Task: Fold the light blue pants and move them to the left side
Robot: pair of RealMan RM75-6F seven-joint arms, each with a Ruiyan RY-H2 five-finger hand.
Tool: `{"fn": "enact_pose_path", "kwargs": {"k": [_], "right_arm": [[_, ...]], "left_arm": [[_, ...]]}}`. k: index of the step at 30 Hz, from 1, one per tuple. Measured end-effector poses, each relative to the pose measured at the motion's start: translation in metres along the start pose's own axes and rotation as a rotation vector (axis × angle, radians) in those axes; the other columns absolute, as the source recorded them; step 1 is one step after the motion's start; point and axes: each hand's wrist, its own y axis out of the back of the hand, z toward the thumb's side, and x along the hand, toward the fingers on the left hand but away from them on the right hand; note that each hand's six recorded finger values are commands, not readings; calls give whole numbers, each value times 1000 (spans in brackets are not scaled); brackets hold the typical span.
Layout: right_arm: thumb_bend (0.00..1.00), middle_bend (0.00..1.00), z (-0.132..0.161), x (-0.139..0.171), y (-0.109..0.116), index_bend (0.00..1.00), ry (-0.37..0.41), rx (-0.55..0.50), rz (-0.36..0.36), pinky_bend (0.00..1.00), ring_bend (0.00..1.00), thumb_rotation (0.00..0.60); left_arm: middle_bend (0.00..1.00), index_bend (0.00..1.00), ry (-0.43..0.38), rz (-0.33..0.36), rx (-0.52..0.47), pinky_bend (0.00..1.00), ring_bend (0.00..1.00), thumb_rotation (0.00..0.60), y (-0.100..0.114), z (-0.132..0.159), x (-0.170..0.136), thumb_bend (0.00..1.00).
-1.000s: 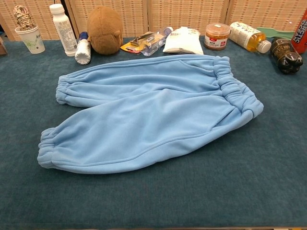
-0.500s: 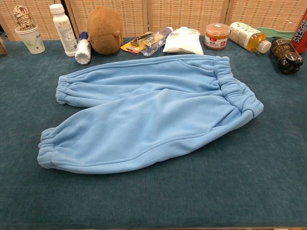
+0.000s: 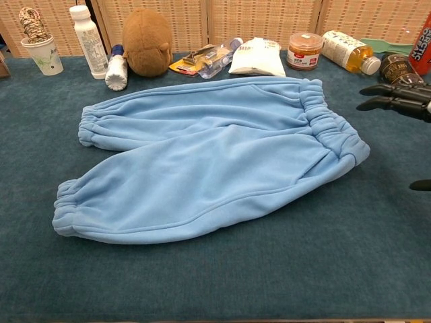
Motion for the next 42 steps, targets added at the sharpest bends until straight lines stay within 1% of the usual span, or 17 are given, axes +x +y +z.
{"fn": "enact_pose_path", "kwargs": {"k": [3,6,9,13,19,21,23,24,26,30,32,35,37,42], "right_arm": [[0,15,4,-15,-7,122,13,20,7,106,0,600],[0,55,5,-24,-13,151,15,34,13,123,0,600],[0,91,5,-32,-17,186,15,41,14,191,19,600],[0,157,5,-39,-21,248,19,48,9,242,85,600],[6,272,11,-48,-24,357,39,36,-12,390,205,600],[61,313,14,-50,-24,396,50,27,-22,443,244,600],[194,373,18,-53,-23,453,61,18,-34,507,302,600],[241,394,20,-54,-23,468,66,14,-40,523,322,600],[365,446,24,-57,-22,501,77,2,-57,551,369,600],[541,496,27,-63,-22,543,83,-5,-76,585,415,600],[676,510,27,-65,-23,559,83,-14,-83,605,429,600],[823,532,26,-67,-23,586,84,-22,-90,631,448,600],[855,538,25,-67,-23,593,83,-21,-94,639,453,600],[860,542,23,-66,-22,603,82,-42,-107,641,457,600]], "left_arm": [[0,0,1,0,-2,0,0,600,0,0,0,0],[0,0,4,-1,-6,0,0,600,1,-1,0,0],[0,0,8,0,-9,0,0,600,1,-2,1,0],[0,0,14,-1,-12,0,0,600,1,-4,2,0],[0,0,17,0,-13,0,0,600,2,-4,3,0],[0,0,18,0,-13,0,0,600,2,-5,3,0],[0,0,19,-1,-12,0,0,600,1,-5,3,0],[0,0,19,-1,-12,0,0,600,1,-4,3,0],[0,0,15,-2,-10,0,0,600,0,-3,4,0],[0,0,-11,-12,-6,0,0,600,-3,2,4,0],[0,0,-34,-22,-8,0,0,600,-5,7,4,0],[0,0,-61,-42,-6,0,0,600,-10,12,3,0],[0,0,-80,-60,1,0,0,600,-15,16,3,0],[0,0,-106,-59,7,0,0,600,-16,22,4,0]]}}
